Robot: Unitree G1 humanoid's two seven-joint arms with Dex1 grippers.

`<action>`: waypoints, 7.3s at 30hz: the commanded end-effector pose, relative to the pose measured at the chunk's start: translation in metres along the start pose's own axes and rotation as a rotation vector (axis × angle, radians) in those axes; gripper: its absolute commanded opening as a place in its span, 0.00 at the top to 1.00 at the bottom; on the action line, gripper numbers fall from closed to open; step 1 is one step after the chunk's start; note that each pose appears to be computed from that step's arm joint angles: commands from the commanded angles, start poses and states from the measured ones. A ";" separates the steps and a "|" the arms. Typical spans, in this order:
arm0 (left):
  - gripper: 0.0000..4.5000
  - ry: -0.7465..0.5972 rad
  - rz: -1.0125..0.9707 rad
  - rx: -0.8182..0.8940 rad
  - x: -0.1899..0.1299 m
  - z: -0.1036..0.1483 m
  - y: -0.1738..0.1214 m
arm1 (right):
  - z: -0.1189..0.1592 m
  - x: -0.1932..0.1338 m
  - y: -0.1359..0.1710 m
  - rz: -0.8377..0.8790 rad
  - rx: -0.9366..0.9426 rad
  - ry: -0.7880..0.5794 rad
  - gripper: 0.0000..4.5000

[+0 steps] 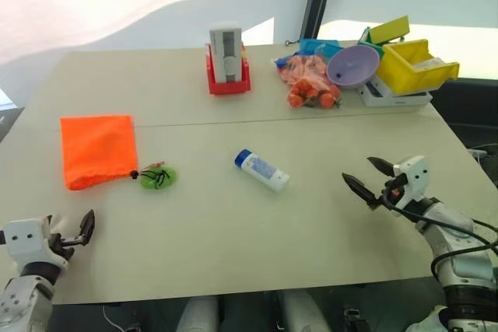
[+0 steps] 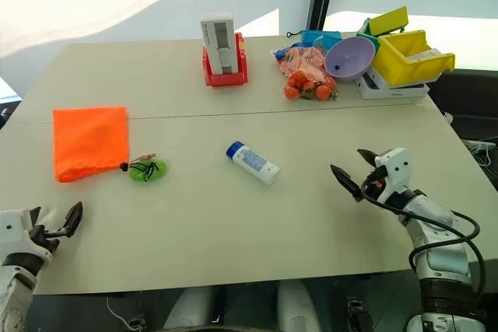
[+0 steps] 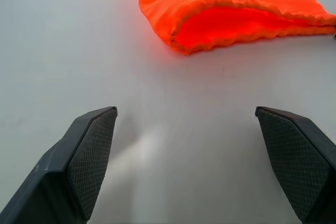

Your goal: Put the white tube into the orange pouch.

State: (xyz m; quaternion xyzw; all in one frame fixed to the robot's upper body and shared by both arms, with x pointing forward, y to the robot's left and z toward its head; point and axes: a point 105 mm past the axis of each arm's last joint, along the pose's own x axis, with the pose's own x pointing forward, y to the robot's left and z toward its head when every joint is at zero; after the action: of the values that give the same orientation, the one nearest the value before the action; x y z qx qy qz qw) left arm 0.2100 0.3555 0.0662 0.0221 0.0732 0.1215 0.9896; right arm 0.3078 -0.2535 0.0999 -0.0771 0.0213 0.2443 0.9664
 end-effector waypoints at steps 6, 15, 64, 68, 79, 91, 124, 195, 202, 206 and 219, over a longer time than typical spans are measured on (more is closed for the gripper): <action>0.00 -0.062 0.033 0.001 -0.002 0.014 0.005 | 0.018 0.010 0.008 0.029 -0.031 -0.070 0.01; 0.00 -0.210 0.017 0.272 0.008 0.052 -0.019 | 0.029 0.034 0.037 0.128 -0.013 -0.113 0.01; 0.99 -0.121 -0.005 0.666 0.093 0.066 -0.017 | 0.052 0.055 0.159 0.557 -0.107 -0.173 0.00; 0.99 -0.163 -0.122 0.587 0.085 0.072 -0.041 | 0.049 0.056 0.152 0.529 -0.103 -0.165 0.00; 0.99 -0.236 -0.451 0.444 0.055 0.095 -0.146 | 0.045 0.055 0.129 0.473 -0.116 -0.128 0.00; 0.99 -0.320 -0.819 0.239 0.004 0.134 -0.228 | 0.037 0.058 0.113 0.414 -0.063 -0.081 0.00; 1.00 0.024 -0.749 0.108 -0.006 0.045 -0.145 | 0.014 0.079 0.127 0.362 -0.011 -0.002 0.41; 1.00 0.094 -1.163 -0.018 -0.018 0.096 -0.230 | 0.077 0.089 0.209 0.527 0.112 0.043 0.61; 1.00 0.102 -1.163 -0.020 -0.020 0.091 -0.233 | 0.077 0.098 0.235 0.661 0.097 0.079 0.61; 1.00 0.103 -1.163 -0.018 -0.021 0.092 -0.228 | 0.082 0.112 0.238 0.658 0.074 0.082 0.61; 1.00 0.131 -1.165 -0.023 -0.029 0.085 -0.219 | 0.081 0.162 0.259 0.580 0.015 0.113 0.61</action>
State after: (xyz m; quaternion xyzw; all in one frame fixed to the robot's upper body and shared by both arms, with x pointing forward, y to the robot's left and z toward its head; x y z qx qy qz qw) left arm 0.2569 0.1446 0.1311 -0.0446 0.1522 -0.4090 0.8987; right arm 0.3281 0.0559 0.1254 -0.0738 0.1123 0.5048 0.8527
